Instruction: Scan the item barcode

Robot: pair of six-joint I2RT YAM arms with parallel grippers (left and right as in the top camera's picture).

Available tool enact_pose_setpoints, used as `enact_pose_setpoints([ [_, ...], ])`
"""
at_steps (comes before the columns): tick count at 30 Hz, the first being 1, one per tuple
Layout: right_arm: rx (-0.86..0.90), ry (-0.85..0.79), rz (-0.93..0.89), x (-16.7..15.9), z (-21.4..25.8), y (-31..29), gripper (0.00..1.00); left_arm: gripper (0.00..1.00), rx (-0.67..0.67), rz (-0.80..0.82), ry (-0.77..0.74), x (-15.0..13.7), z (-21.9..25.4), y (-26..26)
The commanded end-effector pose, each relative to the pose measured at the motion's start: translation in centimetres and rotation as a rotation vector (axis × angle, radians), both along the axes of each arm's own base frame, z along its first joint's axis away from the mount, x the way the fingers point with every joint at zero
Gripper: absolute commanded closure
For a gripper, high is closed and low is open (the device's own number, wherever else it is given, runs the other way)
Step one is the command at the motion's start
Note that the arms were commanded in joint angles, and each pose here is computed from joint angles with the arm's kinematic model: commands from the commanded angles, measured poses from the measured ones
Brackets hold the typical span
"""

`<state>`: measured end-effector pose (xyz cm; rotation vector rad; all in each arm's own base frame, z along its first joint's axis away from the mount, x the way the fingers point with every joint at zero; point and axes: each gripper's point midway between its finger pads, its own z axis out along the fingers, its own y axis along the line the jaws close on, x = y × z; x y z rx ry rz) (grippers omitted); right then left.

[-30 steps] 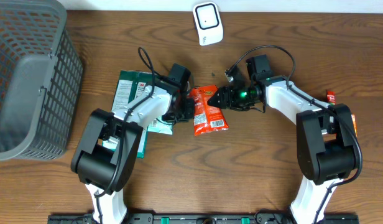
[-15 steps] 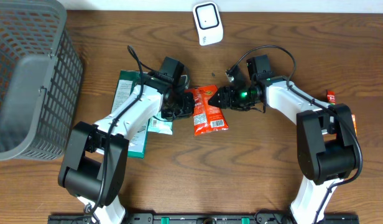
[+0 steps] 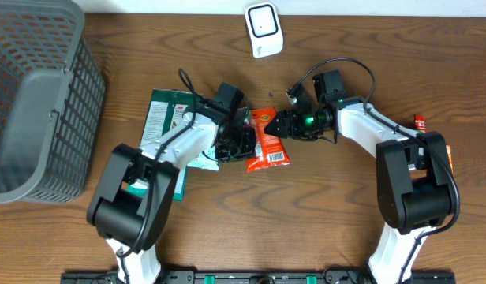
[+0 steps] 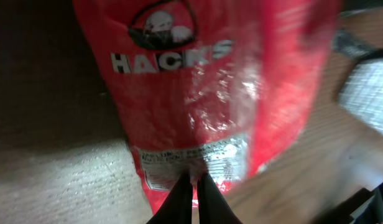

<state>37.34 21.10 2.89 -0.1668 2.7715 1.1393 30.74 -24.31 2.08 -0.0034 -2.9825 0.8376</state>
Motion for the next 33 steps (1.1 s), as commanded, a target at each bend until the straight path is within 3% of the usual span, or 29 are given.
enact_pose_setpoints([
  [1,-0.004,0.011,0.008,-0.3,-0.7,-0.2,0.35,0.92,0.072,0.006,0.042,-0.7,-2.4,1.0],
  [6,-0.004,0.044,-0.008,-0.9,-1.2,0.0,0.36,0.92,0.196,0.024,0.027,-0.5,-3.8,3.0],
  [19,0.008,0.010,0.061,-2.0,-1.2,2.6,0.43,0.92,0.218,0.025,0.015,-0.3,-3.9,3.3],
  [25,0.009,0.002,0.070,-2.1,-1.2,2.9,0.71,0.92,0.218,0.025,0.015,-0.3,-3.9,3.4],
  [33,0.002,-0.006,0.070,-1.9,-1.2,2.8,0.90,0.91,0.197,0.016,-0.036,0.5,-2.3,3.5],
])
